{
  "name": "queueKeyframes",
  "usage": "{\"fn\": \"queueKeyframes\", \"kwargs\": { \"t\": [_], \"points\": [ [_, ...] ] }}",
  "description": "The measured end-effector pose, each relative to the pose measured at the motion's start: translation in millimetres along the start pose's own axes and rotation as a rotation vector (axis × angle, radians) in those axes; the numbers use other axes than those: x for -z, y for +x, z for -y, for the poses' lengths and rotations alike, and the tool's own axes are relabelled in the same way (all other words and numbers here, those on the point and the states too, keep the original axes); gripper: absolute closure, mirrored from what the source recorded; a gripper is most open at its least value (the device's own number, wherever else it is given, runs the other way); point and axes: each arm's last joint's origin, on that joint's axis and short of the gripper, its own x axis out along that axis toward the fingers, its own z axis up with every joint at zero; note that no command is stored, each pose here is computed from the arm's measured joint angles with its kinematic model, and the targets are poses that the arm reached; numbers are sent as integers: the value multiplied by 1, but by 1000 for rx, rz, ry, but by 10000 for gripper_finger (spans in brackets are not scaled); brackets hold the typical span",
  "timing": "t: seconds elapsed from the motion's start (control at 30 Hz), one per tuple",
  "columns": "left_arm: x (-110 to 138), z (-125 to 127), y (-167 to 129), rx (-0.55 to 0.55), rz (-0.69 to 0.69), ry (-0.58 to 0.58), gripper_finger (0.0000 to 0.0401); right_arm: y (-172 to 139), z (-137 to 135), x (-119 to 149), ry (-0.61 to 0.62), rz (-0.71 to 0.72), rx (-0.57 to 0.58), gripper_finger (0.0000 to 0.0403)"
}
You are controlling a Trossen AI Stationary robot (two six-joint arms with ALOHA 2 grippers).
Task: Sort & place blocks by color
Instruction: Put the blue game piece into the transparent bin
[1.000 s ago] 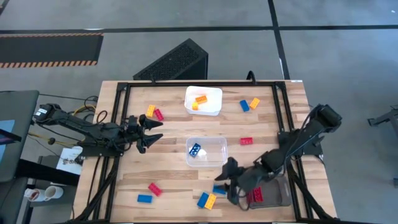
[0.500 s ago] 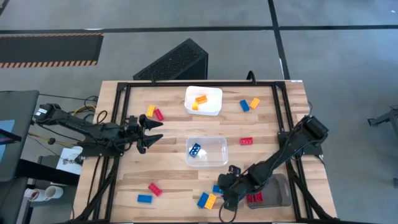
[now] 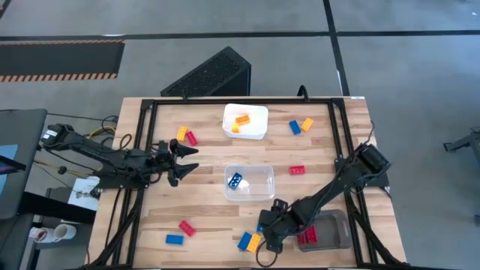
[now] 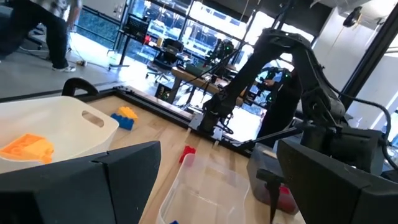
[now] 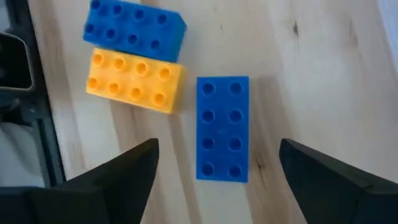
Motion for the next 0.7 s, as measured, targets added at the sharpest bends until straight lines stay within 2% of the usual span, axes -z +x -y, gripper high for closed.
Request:
{"fn": "queueKeyframes", "kwargs": {
  "t": [0.17, 0.3, 0.5, 0.7],
  "points": [
    [1, 0, 1, 0, -4, 1, 93, 18, 2, 9, -9, -66, 42, 57],
    [1, 0, 1, -1, -4, 1, 93, 20, 7, 11, -11, -100, 85, 85],
    [1, 0, 1, -2, -7, 0, 93, 20, 10, 13, -19, -111, 116, 168],
    [1, 0, 1, -2, -8, -1, 93, 21, 12, 10, -27, -110, 113, 274]
  ]
}}
